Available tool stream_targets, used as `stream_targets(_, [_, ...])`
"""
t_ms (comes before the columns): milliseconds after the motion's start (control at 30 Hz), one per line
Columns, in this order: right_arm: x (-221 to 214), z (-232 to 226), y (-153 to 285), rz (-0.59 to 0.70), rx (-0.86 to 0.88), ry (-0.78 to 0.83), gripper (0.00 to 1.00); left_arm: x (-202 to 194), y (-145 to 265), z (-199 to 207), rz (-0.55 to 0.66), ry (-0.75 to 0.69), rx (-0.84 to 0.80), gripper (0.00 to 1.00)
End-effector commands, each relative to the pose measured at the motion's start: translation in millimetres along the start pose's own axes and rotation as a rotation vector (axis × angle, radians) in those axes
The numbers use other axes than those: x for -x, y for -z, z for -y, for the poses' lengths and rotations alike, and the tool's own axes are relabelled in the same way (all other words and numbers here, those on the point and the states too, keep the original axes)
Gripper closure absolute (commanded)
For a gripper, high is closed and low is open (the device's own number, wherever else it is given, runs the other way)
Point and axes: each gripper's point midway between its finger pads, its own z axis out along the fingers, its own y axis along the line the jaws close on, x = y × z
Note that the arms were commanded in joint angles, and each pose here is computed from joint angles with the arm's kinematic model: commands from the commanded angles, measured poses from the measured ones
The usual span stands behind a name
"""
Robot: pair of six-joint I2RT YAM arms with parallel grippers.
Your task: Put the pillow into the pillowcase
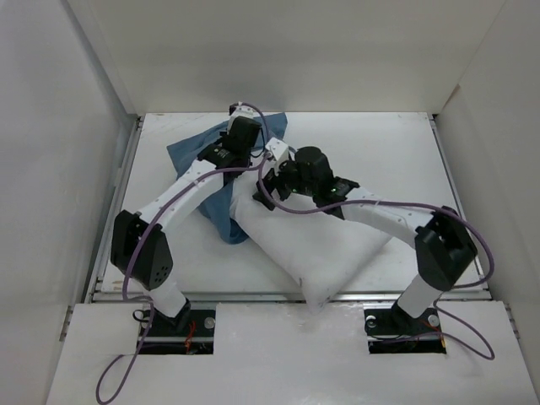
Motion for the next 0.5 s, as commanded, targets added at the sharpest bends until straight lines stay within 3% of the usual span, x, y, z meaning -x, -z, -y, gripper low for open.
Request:
stream_targets(0, [0, 22, -32, 0.027, -0.059, 0.032, 0.01, 46, 45, 5, 0.148, 0.065, -0.128, 1.0])
stream_targets(33, [-6, 25, -40, 0.013, -0.067, 0.029, 0.06, 49, 51, 9, 0.165, 0.062, -0.157, 1.0])
stream_targets(100, [-13, 34, -62, -0.001, -0.097, -0.017, 0.57, 60, 68, 8, 0.215, 0.091, -0.208, 1.0])
stream_targets(133, [-9, 40, -65, 0.015, -0.132, -0.043, 0.9, 65, 76, 13, 0.233, 0.087, -0.256, 1.0])
stream_targets(167, [-5, 58, -63, 0.038, -0.239, -0.078, 1.0, 66, 83, 18, 0.246, 0.077, -0.291, 1.0])
stream_targets(267, [38, 81, -39, 0.228, -0.379, -0.175, 1.0, 77, 103, 31, 0.293, 0.076, -0.411, 1.0])
stream_targets(300, [33, 89, -28, 0.254, -0.412, -0.207, 1.0, 85, 112, 33, 0.316, 0.083, -0.444, 1.0])
stream_targets(333, [76, 90, 0, 0.409, -0.418, -0.243, 1.0, 89, 120, 41, 0.33, 0.08, -0.488, 1.0])
stream_targets(400, [108, 91, 42, 0.583, -0.429, -0.297, 1.0, 98, 145, 66, 0.374, 0.059, -0.631, 1.0])
stream_targets(433, [106, 88, 49, 0.584, -0.429, -0.297, 1.0, 97, 154, 77, 0.376, 0.045, -0.689, 1.0])
stream_targets(467, [124, 87, 65, 0.681, -0.427, -0.313, 1.0, 101, 173, 90, 0.394, 0.016, -0.778, 1.0])
